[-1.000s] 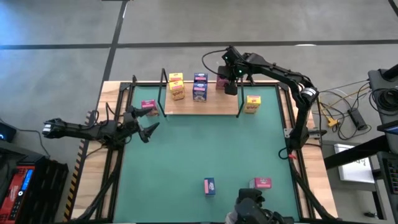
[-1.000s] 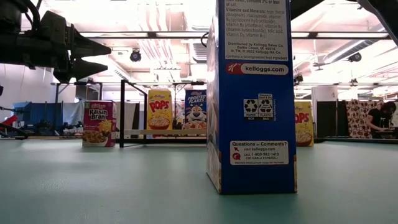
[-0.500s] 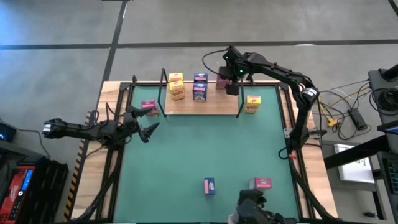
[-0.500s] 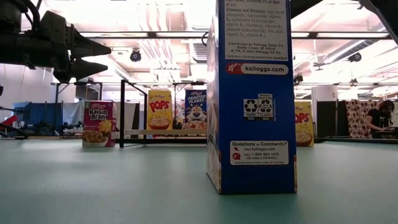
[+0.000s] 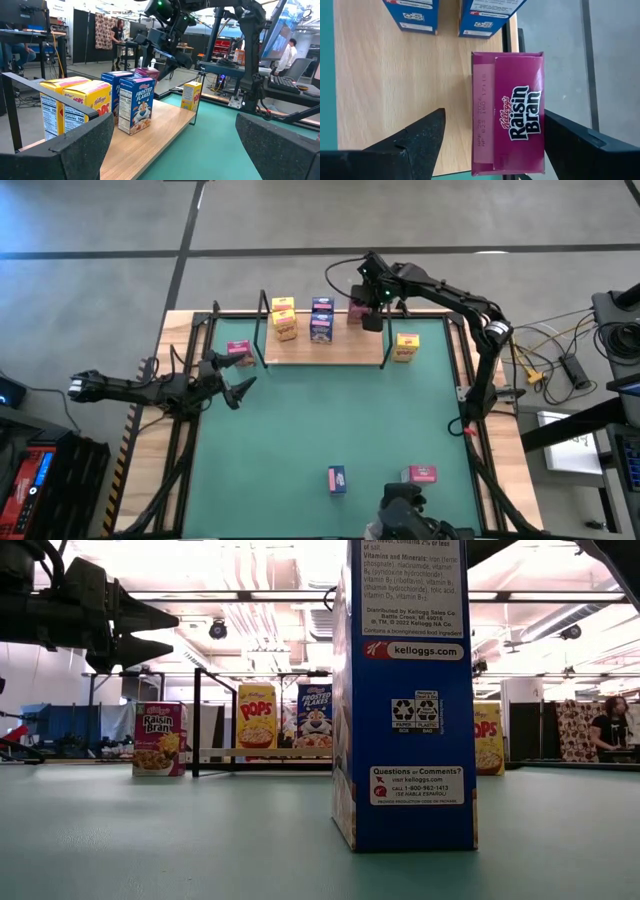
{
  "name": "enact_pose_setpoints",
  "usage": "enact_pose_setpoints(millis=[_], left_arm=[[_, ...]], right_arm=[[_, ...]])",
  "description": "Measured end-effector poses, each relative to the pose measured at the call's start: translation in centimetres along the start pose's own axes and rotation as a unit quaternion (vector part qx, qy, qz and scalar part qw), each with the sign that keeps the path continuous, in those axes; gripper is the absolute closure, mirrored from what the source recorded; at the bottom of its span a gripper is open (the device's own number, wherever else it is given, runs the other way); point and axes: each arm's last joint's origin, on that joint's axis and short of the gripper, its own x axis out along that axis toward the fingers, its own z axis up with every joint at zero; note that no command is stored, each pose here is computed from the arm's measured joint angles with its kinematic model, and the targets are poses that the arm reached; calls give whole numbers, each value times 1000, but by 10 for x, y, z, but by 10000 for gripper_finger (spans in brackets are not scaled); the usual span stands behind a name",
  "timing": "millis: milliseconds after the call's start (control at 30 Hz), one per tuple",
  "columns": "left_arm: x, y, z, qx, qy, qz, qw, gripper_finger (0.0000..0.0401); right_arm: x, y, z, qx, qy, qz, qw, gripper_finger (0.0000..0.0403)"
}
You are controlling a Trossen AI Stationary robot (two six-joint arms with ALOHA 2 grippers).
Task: Stack cereal on shelf
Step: Put the middle pink cereal box on the shelf
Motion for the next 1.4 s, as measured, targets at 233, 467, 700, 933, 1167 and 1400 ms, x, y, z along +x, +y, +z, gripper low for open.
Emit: enact_pose_setpoints(millis=[233,467,700,933,1167,1400], left_arm=[[0,0,0,0,0,0,1000,1],[0,0,0,0,0,0,1000,1],[0,0,0,0,0,0,1000,1],[0,0,0,0,0,0,1000,1],[0,0,0,0,0,0,1000,1],[0,0,0,0,0,0,1000,1]], right_arm=[[0,-1,0,0,5,-12,1000,149],[0,-1,0,0,5,-13,1000,191],[0,-1,0,0,5,-13,1000,199],[0,-1,0,0,6,-11,1000,200],[0,-1,-1,0,8,-8,1000,200],[0,0,-1,0,8,-2,1000,200]])
